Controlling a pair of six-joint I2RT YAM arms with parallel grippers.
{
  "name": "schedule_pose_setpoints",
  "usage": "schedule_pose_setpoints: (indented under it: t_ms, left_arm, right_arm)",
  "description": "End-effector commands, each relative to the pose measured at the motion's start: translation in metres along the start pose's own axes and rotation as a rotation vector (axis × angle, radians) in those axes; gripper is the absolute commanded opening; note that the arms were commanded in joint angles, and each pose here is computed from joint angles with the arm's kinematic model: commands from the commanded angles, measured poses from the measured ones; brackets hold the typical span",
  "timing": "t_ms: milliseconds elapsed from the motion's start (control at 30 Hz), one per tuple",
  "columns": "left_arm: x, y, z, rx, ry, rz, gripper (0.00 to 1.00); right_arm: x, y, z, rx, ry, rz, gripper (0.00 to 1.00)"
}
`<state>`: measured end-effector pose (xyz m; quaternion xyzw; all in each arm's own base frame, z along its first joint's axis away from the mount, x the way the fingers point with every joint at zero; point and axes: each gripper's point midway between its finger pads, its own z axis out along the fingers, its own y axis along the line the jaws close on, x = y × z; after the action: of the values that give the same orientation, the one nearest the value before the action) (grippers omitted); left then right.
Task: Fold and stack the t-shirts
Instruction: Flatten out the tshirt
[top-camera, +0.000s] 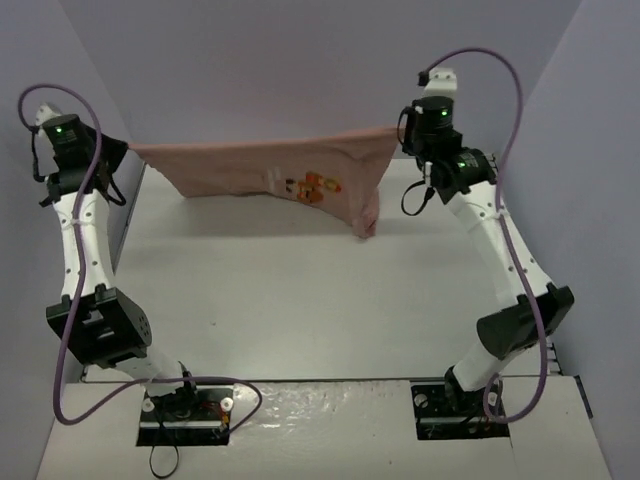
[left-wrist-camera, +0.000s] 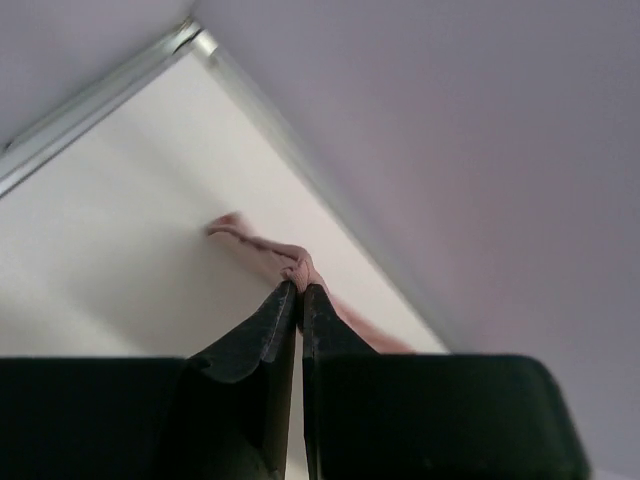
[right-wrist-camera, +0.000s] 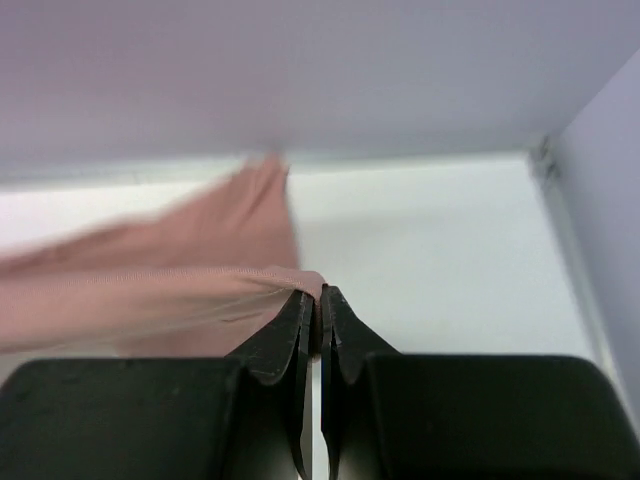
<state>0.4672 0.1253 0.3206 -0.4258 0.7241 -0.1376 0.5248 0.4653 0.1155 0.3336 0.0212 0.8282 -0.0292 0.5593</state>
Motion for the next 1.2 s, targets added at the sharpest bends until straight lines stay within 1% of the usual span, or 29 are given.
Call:
schedule_pose_setpoints:
  t_ms: [0, 100, 167, 233, 300, 400, 500, 667, 767, 900, 1000, 1100, 1167]
  left_arm:
    - [-0.102, -0.075, -0.088, 0.232, -0.231, -0.063, 0.00]
    - [-0.131, -0.104, -0.129, 0.333, -0.302, -0.062, 0.00]
    - [-0.146, -0.130, -0.168, 0.416, -0.355, -0.029, 0.00]
    - [-0.152, -0.142, -0.193, 0.457, -0.389, -0.001, 0.00]
    - [-0.159, -0.159, -0.229, 0.514, -0.437, 0.033, 0.00]
    - [-0.164, -0.177, -0.270, 0.591, -0.484, 0.064, 0.00]
    - [-0.167, -0.193, -0.299, 0.660, -0.514, 0.082, 0.00]
    - [-0.171, -0.214, -0.334, 0.770, -0.551, 0.094, 0.00]
    - [-0.176, -0.221, -0.339, 0.806, -0.575, 0.101, 0.00]
    - [-0.176, -0.220, -0.315, 0.802, -0.532, 0.065, 0.00]
    - [-0.174, -0.220, -0.306, 0.812, -0.511, 0.046, 0.00]
    - [-0.173, -0.220, -0.306, 0.815, -0.511, 0.050, 0.00]
    - [-0.172, -0.221, -0.314, 0.821, -0.524, 0.066, 0.00]
  right_arm:
    - [-0.109, -0.074, -0.067, 0.162, -0.250, -0.041, 0.00]
    - [-0.149, -0.095, -0.101, 0.205, -0.355, -0.015, 0.00]
    - [-0.169, -0.104, -0.124, 0.213, -0.416, 0.000, 0.00]
    - [-0.185, -0.108, -0.147, 0.201, -0.472, 0.016, 0.00]
    - [-0.201, -0.113, -0.173, 0.182, -0.534, 0.028, 0.00]
    - [-0.214, -0.118, -0.203, 0.153, -0.597, 0.027, 0.00]
    - [-0.220, -0.116, -0.223, 0.108, -0.639, 0.024, 0.00]
    - [-0.233, -0.117, -0.247, 0.077, -0.700, 0.013, 0.00]
    - [-0.241, -0.116, -0.251, 0.071, -0.728, 0.003, 0.00]
    - [-0.243, -0.107, -0.232, 0.064, -0.713, -0.020, 0.00]
    - [-0.243, -0.103, -0.223, 0.057, -0.702, -0.029, 0.00]
    - [-0.243, -0.102, -0.216, 0.068, -0.695, -0.029, 0.00]
    - [-0.245, -0.104, -0.221, 0.067, -0.707, -0.023, 0.00]
